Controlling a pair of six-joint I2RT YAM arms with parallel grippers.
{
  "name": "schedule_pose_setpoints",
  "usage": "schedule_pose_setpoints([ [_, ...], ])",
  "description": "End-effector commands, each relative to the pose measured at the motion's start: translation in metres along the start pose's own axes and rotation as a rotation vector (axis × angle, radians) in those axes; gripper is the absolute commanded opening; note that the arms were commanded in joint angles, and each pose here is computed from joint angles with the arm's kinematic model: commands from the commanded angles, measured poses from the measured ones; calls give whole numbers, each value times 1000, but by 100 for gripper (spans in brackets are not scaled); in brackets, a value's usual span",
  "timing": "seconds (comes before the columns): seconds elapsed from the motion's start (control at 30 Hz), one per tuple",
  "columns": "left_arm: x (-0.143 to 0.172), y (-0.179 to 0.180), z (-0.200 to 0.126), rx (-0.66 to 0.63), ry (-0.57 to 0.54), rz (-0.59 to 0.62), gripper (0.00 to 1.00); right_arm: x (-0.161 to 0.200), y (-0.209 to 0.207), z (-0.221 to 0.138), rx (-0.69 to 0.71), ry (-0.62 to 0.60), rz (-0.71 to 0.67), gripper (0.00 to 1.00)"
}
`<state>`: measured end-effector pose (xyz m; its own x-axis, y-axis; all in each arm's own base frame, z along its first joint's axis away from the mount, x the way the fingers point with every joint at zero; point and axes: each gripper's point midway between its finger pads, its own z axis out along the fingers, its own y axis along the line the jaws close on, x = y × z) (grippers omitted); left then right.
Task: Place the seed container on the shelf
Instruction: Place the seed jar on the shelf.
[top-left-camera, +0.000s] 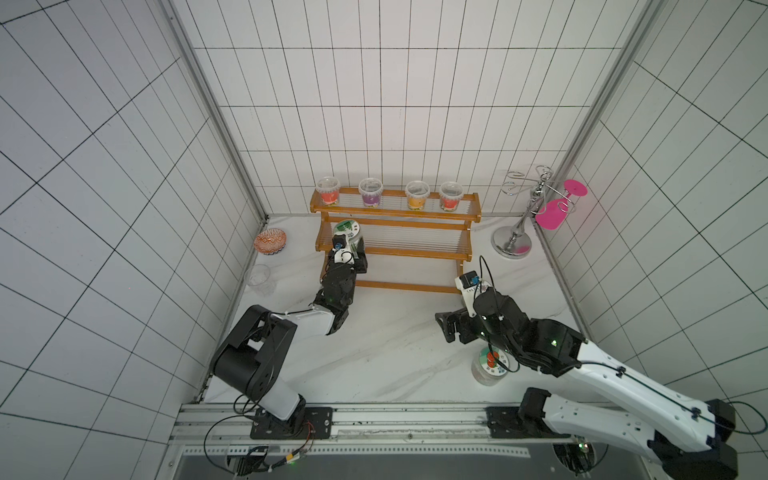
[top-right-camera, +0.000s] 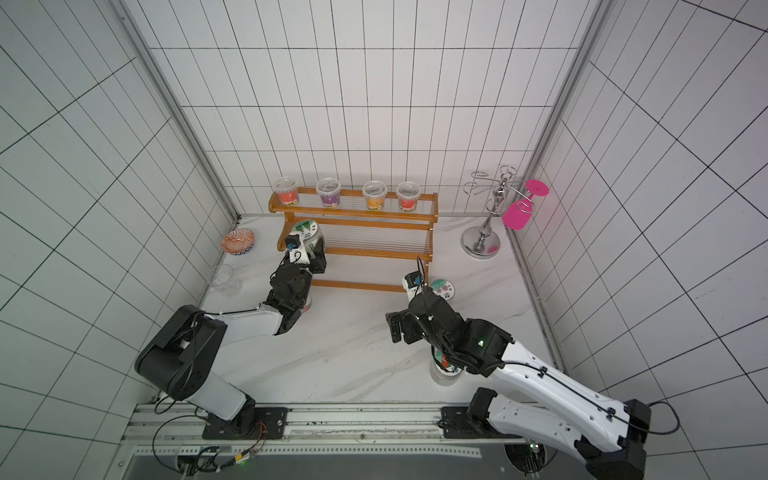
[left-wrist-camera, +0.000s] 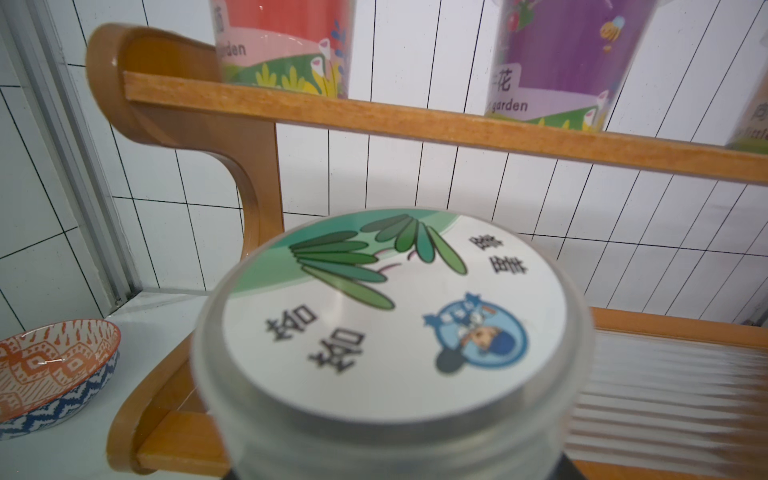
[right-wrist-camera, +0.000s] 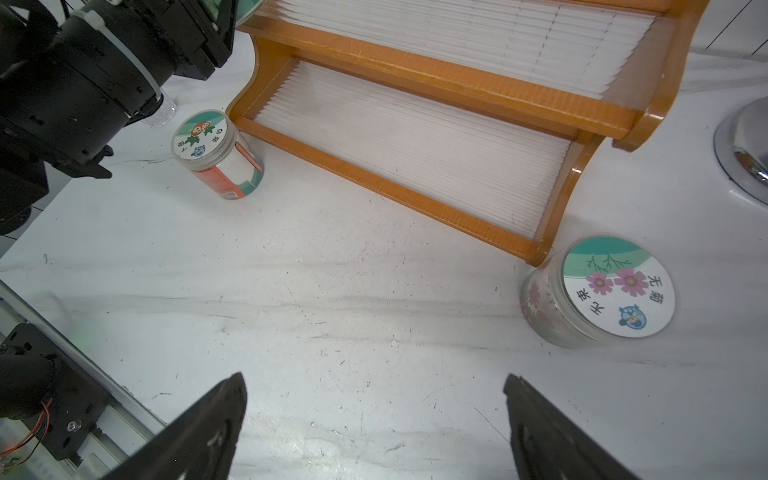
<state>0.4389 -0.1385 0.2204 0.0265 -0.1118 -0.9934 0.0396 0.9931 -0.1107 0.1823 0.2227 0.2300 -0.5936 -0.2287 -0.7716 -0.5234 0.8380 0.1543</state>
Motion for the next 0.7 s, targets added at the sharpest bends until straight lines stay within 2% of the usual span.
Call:
schedule_pose_setpoints([
  [0.0,-23,1,11,-29,-104,18,57,7,-2,7,5,10,5,100],
  [0.67,5,24,53,-117,-7,53,61,14,-11,7,10,10,22,100],
])
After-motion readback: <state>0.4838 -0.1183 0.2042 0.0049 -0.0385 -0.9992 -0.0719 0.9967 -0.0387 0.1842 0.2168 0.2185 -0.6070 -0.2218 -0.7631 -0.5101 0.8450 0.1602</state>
